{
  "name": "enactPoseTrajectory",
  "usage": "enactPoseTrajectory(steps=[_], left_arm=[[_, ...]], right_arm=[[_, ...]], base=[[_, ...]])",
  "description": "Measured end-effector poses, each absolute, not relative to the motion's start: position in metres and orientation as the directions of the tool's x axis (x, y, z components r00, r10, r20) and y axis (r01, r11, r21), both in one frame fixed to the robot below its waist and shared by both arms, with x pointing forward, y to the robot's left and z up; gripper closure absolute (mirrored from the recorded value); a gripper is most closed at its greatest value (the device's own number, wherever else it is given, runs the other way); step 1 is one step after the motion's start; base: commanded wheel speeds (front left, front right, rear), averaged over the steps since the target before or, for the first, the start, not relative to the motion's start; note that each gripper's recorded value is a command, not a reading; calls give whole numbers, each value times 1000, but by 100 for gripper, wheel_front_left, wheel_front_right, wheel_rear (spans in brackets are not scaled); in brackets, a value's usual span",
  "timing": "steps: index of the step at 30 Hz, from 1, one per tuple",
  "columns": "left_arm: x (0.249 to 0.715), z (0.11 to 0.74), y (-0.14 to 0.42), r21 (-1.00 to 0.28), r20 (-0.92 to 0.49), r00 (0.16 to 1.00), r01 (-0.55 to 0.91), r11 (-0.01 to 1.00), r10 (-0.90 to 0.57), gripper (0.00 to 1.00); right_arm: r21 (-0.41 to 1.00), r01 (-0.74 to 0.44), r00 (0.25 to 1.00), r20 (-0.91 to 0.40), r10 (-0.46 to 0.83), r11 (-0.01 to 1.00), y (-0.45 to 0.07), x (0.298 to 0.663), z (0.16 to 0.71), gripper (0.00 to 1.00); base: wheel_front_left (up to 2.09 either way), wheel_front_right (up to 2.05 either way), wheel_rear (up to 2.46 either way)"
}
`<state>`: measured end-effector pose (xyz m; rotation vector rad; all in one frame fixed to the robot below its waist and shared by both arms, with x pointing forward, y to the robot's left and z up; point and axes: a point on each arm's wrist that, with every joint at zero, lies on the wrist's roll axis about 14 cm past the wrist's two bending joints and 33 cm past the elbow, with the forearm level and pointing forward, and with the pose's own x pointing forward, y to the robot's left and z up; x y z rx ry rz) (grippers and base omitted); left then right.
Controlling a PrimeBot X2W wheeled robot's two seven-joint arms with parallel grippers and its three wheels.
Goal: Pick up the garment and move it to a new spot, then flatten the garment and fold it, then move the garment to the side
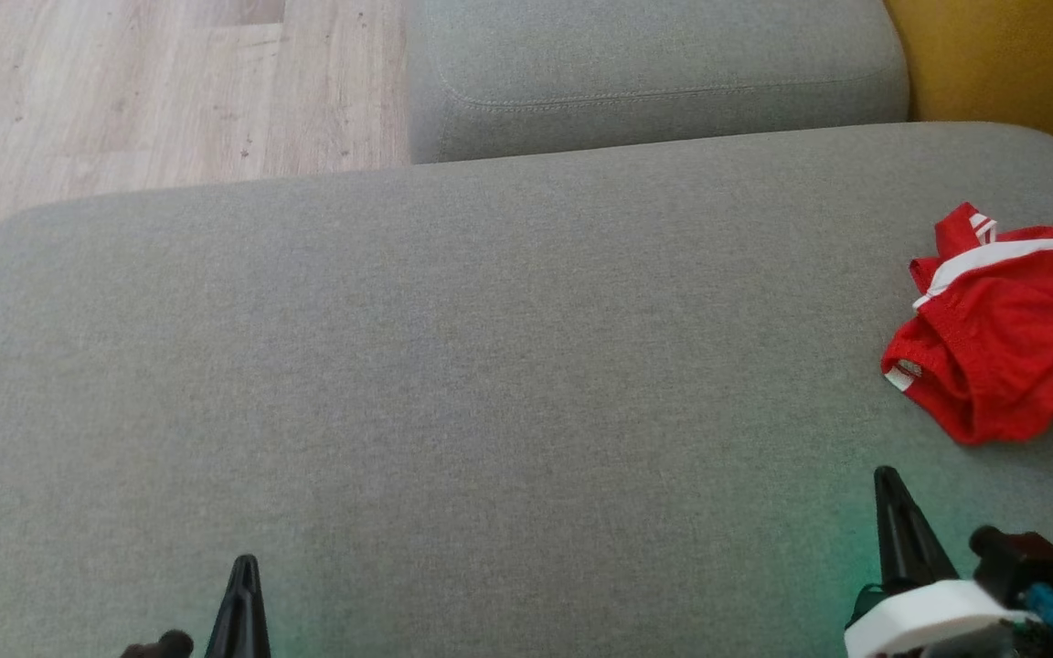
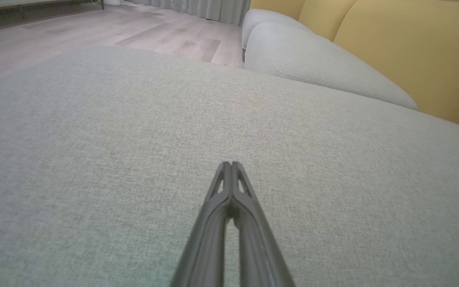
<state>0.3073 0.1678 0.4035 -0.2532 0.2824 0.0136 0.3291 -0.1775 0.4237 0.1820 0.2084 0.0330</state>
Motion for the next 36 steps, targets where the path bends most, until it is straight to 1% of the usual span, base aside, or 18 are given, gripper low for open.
enactPoseTrajectory(steps=[20, 25, 36], left_arm=[[316, 407, 177, -443, -292, 956, -146, 884, 12, 100], [322, 413, 178, -494, -276, 961, -152, 856, 11, 100], [327, 415, 179, -595, -282, 959, -184, 782, 11, 100]], right_arm=[[400, 89, 977, -213, -2, 912, -189, 333, 426, 100], [453, 102, 980, -200, -11, 885, -190, 339, 432, 100], [564, 147, 976, -214, -28, 813, -195, 339, 431, 100]], base=[[0, 0, 0], [0, 0, 0], [0, 0, 0]])
